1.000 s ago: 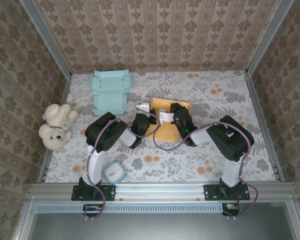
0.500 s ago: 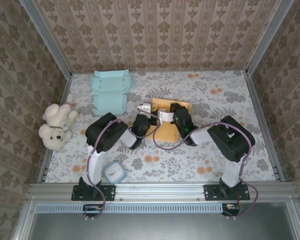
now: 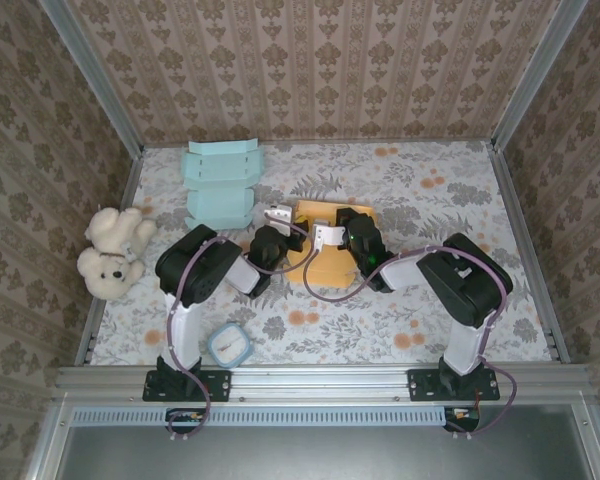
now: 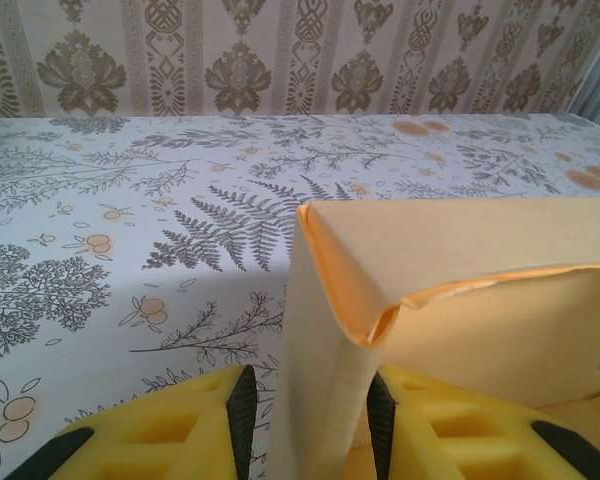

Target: Fold the paper box

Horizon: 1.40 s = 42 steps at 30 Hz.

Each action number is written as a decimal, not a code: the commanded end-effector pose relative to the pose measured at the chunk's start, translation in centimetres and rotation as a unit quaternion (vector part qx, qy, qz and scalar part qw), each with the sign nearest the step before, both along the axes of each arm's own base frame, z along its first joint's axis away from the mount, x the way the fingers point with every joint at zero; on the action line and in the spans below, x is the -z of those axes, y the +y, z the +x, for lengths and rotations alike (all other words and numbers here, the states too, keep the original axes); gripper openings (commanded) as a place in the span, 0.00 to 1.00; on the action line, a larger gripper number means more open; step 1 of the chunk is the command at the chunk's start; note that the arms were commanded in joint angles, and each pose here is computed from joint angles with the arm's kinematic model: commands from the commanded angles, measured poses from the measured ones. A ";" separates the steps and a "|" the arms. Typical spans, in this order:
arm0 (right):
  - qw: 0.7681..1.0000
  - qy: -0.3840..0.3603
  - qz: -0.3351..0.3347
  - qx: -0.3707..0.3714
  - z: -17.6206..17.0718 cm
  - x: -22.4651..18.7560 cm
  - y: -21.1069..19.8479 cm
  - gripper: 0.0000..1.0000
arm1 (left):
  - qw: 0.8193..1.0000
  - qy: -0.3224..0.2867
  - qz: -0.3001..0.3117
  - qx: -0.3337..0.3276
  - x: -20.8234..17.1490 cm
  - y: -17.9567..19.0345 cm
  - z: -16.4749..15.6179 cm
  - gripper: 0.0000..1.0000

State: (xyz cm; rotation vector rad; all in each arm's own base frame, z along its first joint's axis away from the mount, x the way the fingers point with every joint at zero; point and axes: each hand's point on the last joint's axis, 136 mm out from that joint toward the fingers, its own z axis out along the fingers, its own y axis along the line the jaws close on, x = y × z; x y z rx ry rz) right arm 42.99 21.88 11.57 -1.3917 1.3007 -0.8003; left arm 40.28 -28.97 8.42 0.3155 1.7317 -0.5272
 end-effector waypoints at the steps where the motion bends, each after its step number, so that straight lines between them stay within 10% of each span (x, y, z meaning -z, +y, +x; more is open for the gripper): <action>1: 0.992 0.114 -0.019 -0.052 -3.1 5.2 1.2 0.00 | 0.998 -0.030 -0.010 0.050 -2.6 -1.3 -1.1 0.36; 20: 0.983 0.168 -0.006 -0.073 -4.7 5.4 2.6 0.00 | 0.994 -0.091 0.049 -0.032 -4.4 -3.0 -1.9 0.06; 31: 0.979 0.188 0.023 -0.075 -5.2 3.9 3.0 0.00 | 0.987 -0.114 0.091 0.069 -3.6 -4.8 -4.8 0.03; 42: 0.971 0.214 0.054 -0.095 -6.4 2.6 3.7 0.28 | 0.986 -0.094 0.072 0.118 -2.9 -3.6 -5.0 0.00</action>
